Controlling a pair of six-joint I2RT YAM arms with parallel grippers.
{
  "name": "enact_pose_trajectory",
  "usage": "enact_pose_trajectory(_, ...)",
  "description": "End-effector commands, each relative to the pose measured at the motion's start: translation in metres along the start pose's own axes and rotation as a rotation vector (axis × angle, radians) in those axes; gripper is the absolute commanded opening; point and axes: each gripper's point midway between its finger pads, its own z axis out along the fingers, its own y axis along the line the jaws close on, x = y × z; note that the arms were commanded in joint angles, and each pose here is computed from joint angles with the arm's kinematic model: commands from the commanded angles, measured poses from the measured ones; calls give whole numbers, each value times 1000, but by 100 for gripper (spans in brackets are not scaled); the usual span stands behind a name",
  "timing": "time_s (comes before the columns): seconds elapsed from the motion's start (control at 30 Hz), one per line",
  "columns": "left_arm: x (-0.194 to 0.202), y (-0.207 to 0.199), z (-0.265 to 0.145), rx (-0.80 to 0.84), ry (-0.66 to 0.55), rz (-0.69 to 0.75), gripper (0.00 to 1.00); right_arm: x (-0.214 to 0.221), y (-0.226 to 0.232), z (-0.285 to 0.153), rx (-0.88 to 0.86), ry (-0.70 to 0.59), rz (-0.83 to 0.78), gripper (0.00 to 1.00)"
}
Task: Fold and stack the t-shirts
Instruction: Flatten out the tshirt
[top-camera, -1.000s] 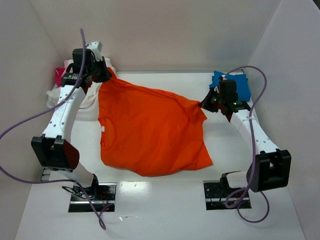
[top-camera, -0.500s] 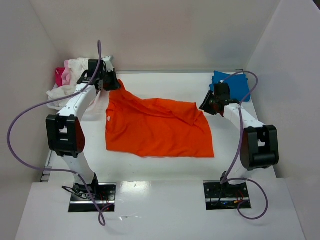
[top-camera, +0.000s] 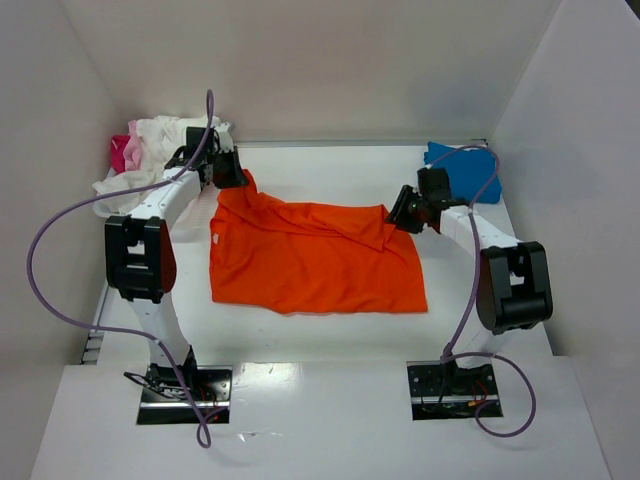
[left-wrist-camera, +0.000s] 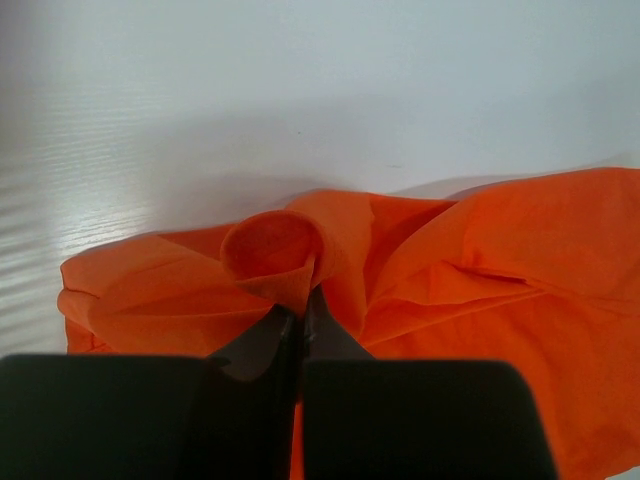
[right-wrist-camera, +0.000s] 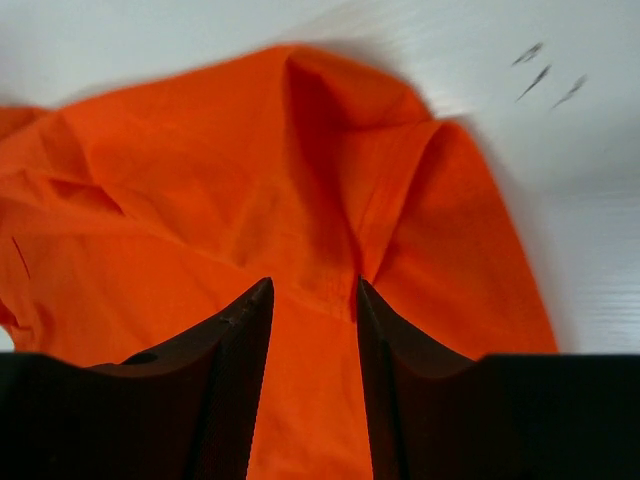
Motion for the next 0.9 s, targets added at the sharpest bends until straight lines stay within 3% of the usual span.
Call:
enact_pose_trajectory(0.0, -9, -3, 3, 35, -37, 20, 0, 23, 15, 5, -40, 37, -47, 45)
enact_pose_trajectory(0.8, -13, -2, -11, 7, -43, 47, 0, 55, -7, 36, 62, 135, -55, 49)
enact_pose_trajectory(0.87, -13, -1, -11, -2, -44, 47, 0, 55, -7, 36, 62, 135, -55, 44)
